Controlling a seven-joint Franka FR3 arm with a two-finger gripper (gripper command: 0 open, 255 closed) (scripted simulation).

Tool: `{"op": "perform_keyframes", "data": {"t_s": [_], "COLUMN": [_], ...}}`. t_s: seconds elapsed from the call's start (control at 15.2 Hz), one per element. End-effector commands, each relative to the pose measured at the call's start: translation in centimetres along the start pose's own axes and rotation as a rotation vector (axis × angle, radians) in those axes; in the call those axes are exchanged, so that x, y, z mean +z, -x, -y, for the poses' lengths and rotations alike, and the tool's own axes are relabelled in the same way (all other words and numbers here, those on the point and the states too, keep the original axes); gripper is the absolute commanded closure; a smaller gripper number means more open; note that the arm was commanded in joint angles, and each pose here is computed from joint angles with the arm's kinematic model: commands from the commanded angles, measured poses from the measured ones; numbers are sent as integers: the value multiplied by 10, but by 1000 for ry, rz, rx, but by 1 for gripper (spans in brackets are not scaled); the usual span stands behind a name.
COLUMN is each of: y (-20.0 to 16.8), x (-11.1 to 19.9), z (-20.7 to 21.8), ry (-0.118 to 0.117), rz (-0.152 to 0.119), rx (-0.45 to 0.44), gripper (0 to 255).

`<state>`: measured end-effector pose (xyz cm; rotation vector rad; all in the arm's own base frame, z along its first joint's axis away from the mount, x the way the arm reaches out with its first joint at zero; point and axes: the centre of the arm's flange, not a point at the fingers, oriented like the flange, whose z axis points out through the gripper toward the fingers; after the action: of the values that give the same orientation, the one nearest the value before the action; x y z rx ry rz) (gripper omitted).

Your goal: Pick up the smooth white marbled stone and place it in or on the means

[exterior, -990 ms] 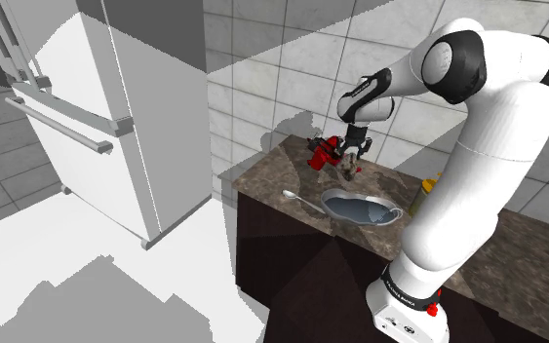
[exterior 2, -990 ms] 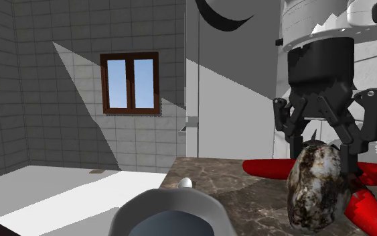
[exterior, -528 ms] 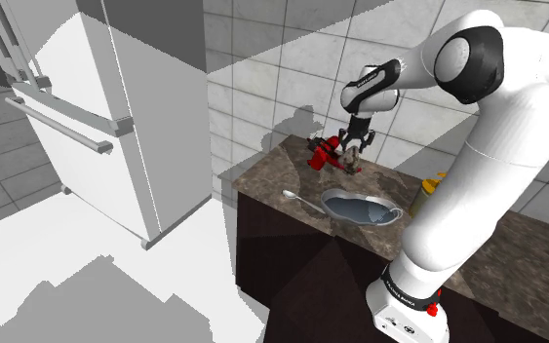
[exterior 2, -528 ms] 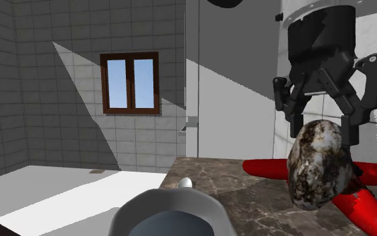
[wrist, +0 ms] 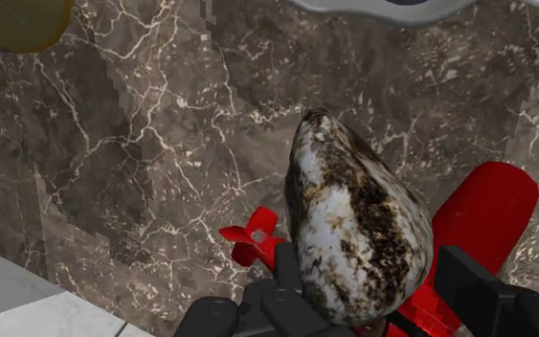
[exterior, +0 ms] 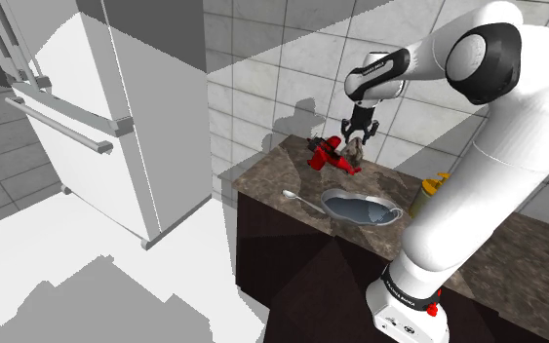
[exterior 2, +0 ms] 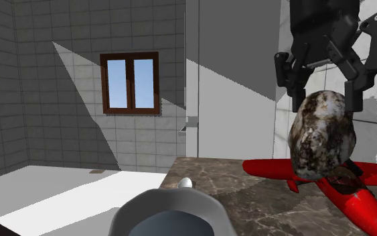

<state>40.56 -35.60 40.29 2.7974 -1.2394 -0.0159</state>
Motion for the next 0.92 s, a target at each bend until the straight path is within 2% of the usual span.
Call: {"op": "perform_keyframes", "data": {"t_s": [0.0,0.07,0.86], "y": [0,0,156], "x": [-11,-16,-40], "z": [-1,-1,-15], "ry": [0,0,0], "rz": [0,0,0], "rx": [0,0,0], "gripper": [255,255,255]}}
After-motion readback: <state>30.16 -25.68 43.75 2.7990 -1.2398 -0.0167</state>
